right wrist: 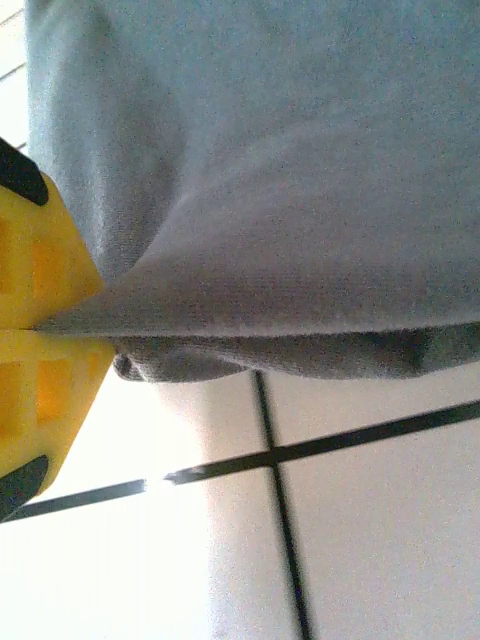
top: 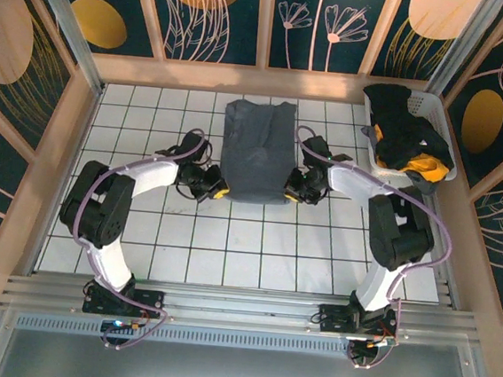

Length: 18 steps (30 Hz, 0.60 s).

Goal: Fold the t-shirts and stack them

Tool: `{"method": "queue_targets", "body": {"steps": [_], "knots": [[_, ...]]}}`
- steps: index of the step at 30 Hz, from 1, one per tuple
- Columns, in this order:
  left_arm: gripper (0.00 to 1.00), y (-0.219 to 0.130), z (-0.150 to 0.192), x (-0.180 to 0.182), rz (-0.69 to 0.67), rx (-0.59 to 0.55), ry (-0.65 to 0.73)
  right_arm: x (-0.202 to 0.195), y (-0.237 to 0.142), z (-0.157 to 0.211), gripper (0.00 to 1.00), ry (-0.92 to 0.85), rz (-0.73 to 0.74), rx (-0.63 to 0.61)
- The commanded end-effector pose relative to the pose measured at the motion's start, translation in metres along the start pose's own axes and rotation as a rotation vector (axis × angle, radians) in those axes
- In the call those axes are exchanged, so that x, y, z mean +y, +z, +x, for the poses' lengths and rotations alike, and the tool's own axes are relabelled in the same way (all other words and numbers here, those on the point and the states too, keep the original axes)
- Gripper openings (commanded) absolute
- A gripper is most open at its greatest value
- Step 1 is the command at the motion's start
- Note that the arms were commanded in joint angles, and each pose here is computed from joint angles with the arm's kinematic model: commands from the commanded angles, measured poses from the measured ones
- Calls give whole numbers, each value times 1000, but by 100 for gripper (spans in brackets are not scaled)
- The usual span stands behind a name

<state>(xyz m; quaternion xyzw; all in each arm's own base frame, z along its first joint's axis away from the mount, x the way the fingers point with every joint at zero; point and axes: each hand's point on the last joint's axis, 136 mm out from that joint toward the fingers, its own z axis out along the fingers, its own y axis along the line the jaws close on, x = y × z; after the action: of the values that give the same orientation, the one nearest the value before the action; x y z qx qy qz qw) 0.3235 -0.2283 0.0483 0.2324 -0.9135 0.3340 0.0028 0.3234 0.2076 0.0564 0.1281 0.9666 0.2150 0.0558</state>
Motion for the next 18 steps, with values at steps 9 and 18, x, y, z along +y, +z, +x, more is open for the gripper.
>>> {"method": "queue_targets", "body": {"steps": [9, 18], "knots": [[0, -59, 70, 21, 24, 50, -49, 17, -63, 85, 0, -105, -25, 64], [0, -111, 26, -52, 142, -163, -63, 59, -102, 27, 0, 33, -121, -31]]}}
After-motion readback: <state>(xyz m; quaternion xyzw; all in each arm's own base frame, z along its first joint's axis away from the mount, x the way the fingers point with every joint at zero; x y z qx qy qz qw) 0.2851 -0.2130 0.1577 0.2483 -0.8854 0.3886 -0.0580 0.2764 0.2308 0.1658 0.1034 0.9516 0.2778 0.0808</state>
